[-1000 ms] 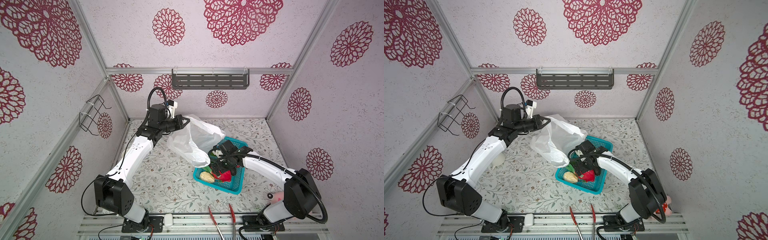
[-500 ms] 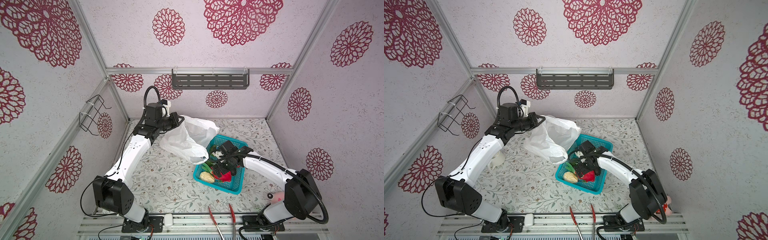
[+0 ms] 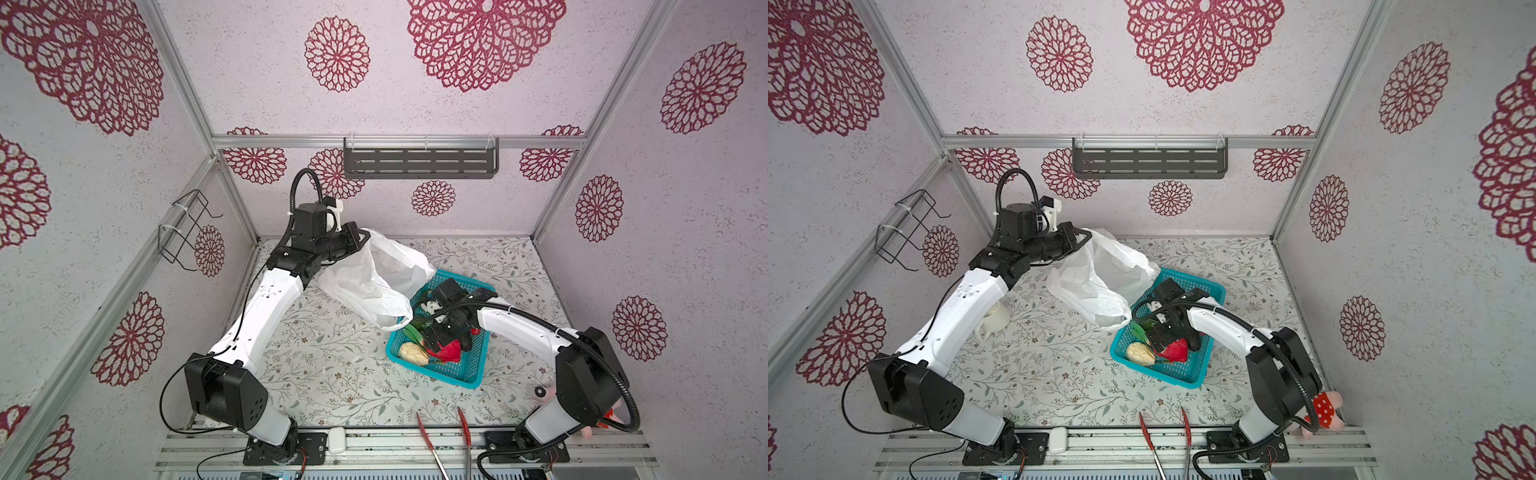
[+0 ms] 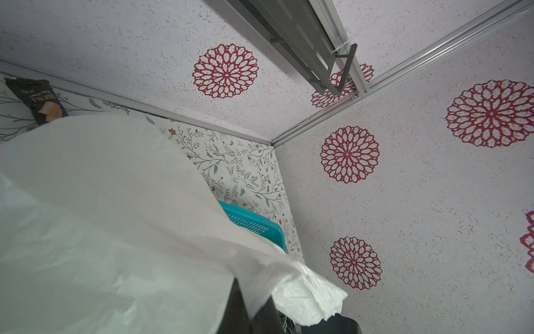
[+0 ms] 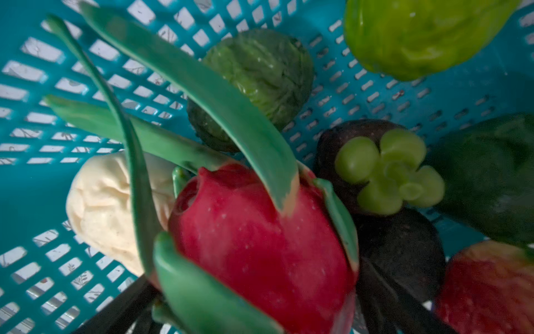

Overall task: Place the fruits into the plastic bag
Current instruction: Pick up the bin from the plate.

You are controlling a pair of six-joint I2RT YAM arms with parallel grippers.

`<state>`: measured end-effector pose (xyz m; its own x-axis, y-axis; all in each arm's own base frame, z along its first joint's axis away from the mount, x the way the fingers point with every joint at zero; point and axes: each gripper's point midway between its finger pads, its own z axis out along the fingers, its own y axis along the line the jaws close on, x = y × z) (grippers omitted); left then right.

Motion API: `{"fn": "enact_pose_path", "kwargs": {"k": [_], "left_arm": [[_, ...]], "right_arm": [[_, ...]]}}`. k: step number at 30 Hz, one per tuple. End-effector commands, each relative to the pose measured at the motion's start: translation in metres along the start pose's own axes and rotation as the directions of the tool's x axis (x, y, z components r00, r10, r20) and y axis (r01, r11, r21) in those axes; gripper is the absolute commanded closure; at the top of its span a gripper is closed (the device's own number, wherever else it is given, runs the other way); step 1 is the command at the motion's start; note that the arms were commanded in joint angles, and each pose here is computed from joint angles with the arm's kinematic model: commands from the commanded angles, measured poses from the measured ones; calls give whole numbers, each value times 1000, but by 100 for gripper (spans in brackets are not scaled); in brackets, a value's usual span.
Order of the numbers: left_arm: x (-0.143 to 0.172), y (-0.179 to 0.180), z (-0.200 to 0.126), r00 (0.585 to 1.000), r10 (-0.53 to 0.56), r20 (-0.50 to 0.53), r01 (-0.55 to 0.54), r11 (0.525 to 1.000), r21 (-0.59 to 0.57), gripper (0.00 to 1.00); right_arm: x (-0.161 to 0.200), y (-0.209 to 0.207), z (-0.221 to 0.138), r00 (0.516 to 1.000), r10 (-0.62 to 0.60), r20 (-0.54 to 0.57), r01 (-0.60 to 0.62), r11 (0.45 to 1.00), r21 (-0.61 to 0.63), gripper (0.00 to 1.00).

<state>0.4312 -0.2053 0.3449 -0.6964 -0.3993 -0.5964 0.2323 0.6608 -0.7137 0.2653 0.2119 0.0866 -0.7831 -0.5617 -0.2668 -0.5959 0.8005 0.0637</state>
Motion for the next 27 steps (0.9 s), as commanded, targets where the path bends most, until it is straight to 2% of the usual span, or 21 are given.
{"fn": "enact_pose_path", "kwargs": {"k": [1, 10, 17, 19, 24, 27], "left_arm": [[-9, -7, -10, 999, 16, 40, -15, 1000, -15, 100], [-13, -2, -11, 998, 16, 60, -13, 999, -47, 100], [-11, 2, -11, 998, 10, 58, -6, 998, -70, 100], [-11, 3, -11, 998, 3, 59, 1, 997, -71, 100], [-14, 1, -11, 997, -11, 70, 15, 998, -65, 100], [-17, 1, -10, 997, -24, 78, 29, 998, -64, 100]], "right_arm": [[-2, -4, 16, 1000, 22, -14, -21, 999, 32, 1], [7, -24, 40, 995, 73, -61, -64, 987, 145, 1], [3, -21, 52, 995, 85, -42, -80, 989, 125, 2], [-1, -17, 51, 996, 84, -26, -81, 992, 101, 11], [-25, -4, 35, 995, 80, 58, -81, 996, 24, 53], [-39, 2, 17, 988, 71, 137, -69, 997, -20, 66]]}}
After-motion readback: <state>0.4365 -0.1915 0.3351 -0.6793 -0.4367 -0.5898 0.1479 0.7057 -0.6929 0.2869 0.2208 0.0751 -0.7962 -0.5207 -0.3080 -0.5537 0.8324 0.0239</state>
